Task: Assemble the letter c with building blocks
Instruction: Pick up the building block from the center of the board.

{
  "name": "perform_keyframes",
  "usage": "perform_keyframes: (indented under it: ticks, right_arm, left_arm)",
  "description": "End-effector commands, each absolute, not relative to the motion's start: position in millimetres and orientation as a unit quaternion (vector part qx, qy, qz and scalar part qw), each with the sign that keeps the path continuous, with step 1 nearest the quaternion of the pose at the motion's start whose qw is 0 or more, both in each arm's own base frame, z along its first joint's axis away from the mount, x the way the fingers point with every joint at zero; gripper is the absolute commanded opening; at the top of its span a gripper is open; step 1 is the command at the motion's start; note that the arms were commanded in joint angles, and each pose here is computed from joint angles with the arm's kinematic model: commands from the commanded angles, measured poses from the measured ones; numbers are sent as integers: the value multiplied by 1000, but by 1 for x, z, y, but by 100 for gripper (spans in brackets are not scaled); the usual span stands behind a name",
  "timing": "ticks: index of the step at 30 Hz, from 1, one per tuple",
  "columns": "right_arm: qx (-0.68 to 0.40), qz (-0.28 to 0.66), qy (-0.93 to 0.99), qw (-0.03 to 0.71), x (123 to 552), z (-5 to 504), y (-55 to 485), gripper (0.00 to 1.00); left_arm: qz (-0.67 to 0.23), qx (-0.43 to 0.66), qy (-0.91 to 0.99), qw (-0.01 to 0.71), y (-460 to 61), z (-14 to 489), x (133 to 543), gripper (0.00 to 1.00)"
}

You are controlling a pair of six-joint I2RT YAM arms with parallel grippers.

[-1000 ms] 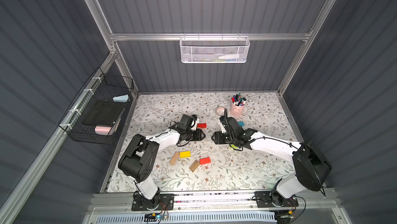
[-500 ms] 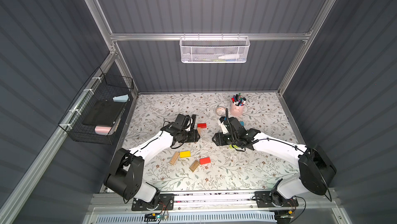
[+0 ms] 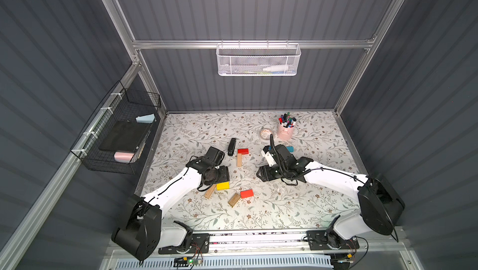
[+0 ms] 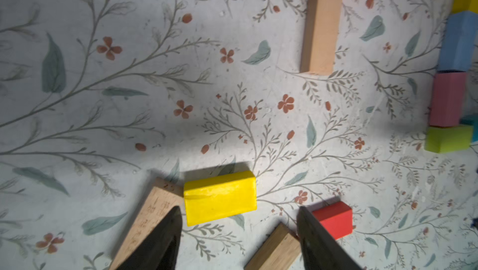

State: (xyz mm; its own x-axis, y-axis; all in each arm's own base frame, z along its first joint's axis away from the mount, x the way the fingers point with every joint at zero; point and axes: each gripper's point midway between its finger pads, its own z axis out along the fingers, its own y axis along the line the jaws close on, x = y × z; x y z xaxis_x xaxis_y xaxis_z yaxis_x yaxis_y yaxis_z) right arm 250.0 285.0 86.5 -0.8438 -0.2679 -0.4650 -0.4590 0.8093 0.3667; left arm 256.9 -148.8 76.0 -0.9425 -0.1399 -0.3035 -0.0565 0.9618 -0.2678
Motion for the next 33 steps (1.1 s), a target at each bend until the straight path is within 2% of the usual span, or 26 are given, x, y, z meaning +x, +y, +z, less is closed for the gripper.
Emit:
perform_keyframes:
  ticks: [1,6,13,23,33]
  right_arm:
    - [-208,241,927,197,244,87,282,67]
    - [-216,231,924,216,247,98,277,69]
    - [-210,236,922,224,251,105,266,70]
    - [-180,259,917,245,254,126,243,72]
    - [-165,257,916,259,255,128,233,72]
  left_arm:
    - [-90,-83,979,165,-133,73,254,72]
    - [-62,-108,980,154,-122,61,249,81]
    - [-46,-118,982,141,-117,54,246,82]
    - [-79,-109,979,154,-129,56,252,72]
    - [-6,-167,973,157,-98,56,245,57]
